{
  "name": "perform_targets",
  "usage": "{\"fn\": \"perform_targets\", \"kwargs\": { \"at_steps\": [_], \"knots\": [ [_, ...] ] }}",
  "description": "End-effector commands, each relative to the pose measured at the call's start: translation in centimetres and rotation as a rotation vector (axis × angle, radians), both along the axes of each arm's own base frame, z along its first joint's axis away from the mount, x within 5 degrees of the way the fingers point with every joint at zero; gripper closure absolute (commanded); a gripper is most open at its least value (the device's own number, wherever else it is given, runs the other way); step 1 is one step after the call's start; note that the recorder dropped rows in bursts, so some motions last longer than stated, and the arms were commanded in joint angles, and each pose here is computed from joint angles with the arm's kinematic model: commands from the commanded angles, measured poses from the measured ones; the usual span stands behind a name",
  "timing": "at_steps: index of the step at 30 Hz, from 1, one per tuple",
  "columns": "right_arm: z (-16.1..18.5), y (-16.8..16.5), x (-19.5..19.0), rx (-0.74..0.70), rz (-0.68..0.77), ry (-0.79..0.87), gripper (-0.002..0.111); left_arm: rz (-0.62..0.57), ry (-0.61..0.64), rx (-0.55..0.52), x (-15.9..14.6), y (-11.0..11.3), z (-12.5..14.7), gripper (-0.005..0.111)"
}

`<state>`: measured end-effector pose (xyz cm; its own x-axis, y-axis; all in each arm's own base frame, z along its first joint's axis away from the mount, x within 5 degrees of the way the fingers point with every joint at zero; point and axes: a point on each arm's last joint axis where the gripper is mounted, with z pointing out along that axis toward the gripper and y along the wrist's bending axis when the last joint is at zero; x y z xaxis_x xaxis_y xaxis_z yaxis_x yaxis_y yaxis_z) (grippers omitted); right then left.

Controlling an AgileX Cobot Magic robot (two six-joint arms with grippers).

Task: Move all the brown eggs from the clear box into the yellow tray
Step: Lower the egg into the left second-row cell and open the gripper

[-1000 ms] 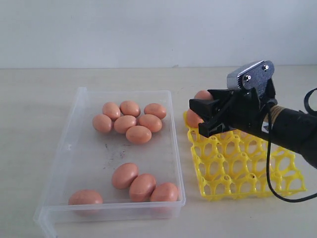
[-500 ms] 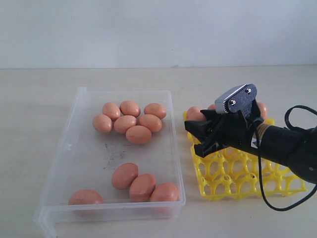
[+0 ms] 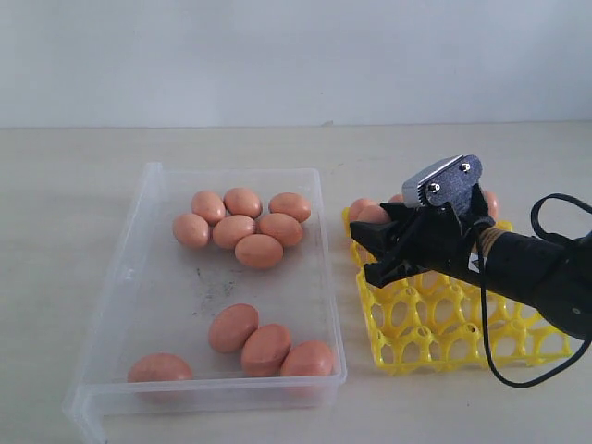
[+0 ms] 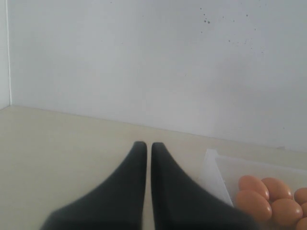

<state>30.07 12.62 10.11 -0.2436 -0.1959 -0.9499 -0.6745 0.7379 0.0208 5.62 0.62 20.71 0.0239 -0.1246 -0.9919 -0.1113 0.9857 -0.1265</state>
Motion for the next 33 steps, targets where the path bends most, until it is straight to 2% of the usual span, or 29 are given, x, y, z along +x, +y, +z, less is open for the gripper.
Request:
{"fn": "perform_targets", "kwargs": {
  "at_steps": [1,14,17,22,24,26,33],
  "knots": [
    [0.13,-0.28,0.26,-0.004,-0.013,-0.013,0.108,-0.002,-0.004,-0.017,0.0,-0.01,-0.07,0.103],
    [0.11,-0.15,0.13,-0.016,0.012,-0.02,0.107,-0.002,-0.002,-0.018,0.0,-0.02,-0.09,0.103],
    [0.11,-0.15,0.13,-0.018,0.013,-0.022,0.097,-0.002,-0.002,-0.018,0.0,-0.02,-0.09,0.103],
    [0.12,-0.2,0.18,-0.016,0.005,-0.022,0.065,-0.002,-0.004,-0.017,0.0,-0.01,-0.07,0.103],
    [0.13,-0.26,0.24,-0.01,-0.007,-0.018,0.057,-0.002,-0.004,-0.017,0.0,-0.01,-0.07,0.103],
    [0.09,-0.3,0.26,-0.005,-0.015,-0.007,0.054,-0.002,-0.004,-0.017,0.0,-0.01,-0.07,0.103],
    [0.15,-0.29,0.28,0.002,-0.018,-0.01,0.054,-0.002,-0.004,-0.017,0.0,-0.01,-0.07,0.103]
  ]
}}
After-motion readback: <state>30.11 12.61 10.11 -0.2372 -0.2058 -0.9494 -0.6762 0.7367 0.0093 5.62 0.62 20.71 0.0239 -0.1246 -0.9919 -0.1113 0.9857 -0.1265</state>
